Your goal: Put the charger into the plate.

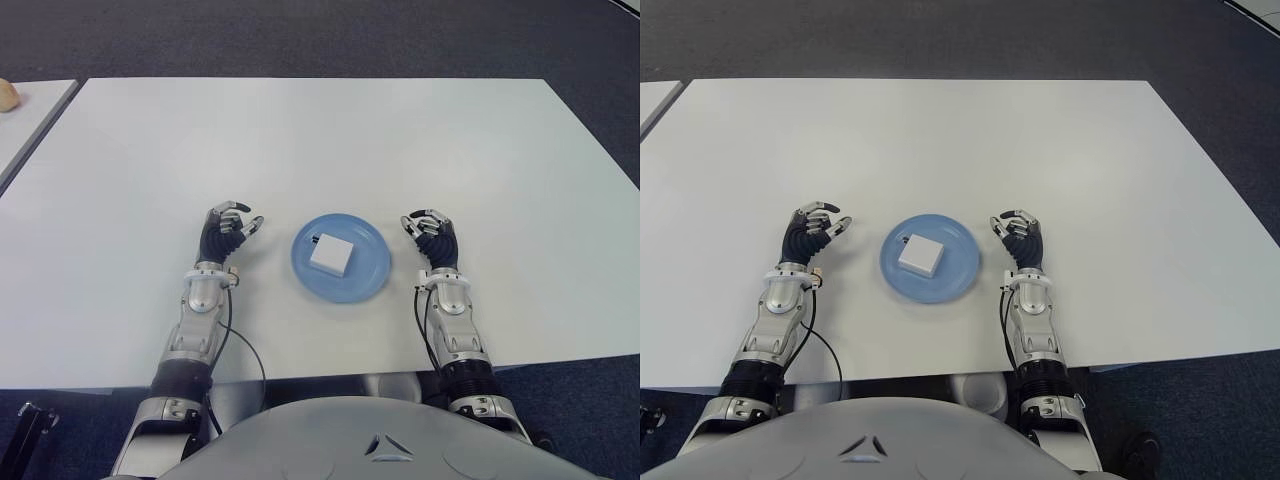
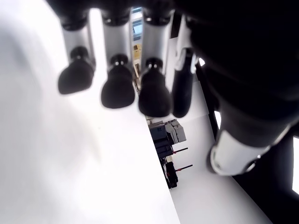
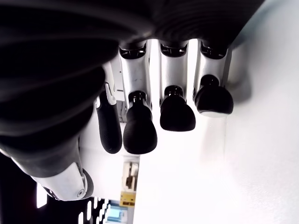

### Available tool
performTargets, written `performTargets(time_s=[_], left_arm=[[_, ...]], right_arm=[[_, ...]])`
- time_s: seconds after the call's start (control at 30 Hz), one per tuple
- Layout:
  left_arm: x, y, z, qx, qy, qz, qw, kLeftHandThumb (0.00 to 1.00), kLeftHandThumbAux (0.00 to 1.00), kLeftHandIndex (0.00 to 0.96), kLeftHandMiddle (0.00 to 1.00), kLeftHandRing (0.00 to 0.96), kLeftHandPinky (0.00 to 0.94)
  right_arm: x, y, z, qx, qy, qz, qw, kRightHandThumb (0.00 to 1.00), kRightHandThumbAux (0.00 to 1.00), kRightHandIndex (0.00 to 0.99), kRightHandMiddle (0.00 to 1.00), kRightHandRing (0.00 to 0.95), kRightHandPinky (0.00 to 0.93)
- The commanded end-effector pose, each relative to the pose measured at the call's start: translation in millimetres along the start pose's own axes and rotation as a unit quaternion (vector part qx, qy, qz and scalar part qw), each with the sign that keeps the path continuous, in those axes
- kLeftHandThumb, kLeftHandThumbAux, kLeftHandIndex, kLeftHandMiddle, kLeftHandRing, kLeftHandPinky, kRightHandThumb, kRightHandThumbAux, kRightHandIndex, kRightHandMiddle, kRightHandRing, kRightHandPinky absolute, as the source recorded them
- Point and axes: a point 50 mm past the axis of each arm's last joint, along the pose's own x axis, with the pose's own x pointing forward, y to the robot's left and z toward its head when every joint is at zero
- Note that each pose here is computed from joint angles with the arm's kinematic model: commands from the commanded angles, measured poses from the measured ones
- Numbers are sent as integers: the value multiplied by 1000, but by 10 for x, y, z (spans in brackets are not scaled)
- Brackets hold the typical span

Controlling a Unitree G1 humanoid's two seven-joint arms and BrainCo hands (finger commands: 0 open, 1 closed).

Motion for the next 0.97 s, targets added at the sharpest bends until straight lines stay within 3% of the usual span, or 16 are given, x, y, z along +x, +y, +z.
performTargets(time_s=[0.03,0.97], left_arm=[[-15,10,-55,6,14,-3,1000,708,715,439,792,784,781],[-17,-68,-179,-22,40,-22,999,704,716,439,795,782,795]], right_arm=[[-65,3,-151,-3,39,-1,999,708,728,436,802,822,836],[-76,-20,-144,1,36,6,999,707,728,436,806,827,841]])
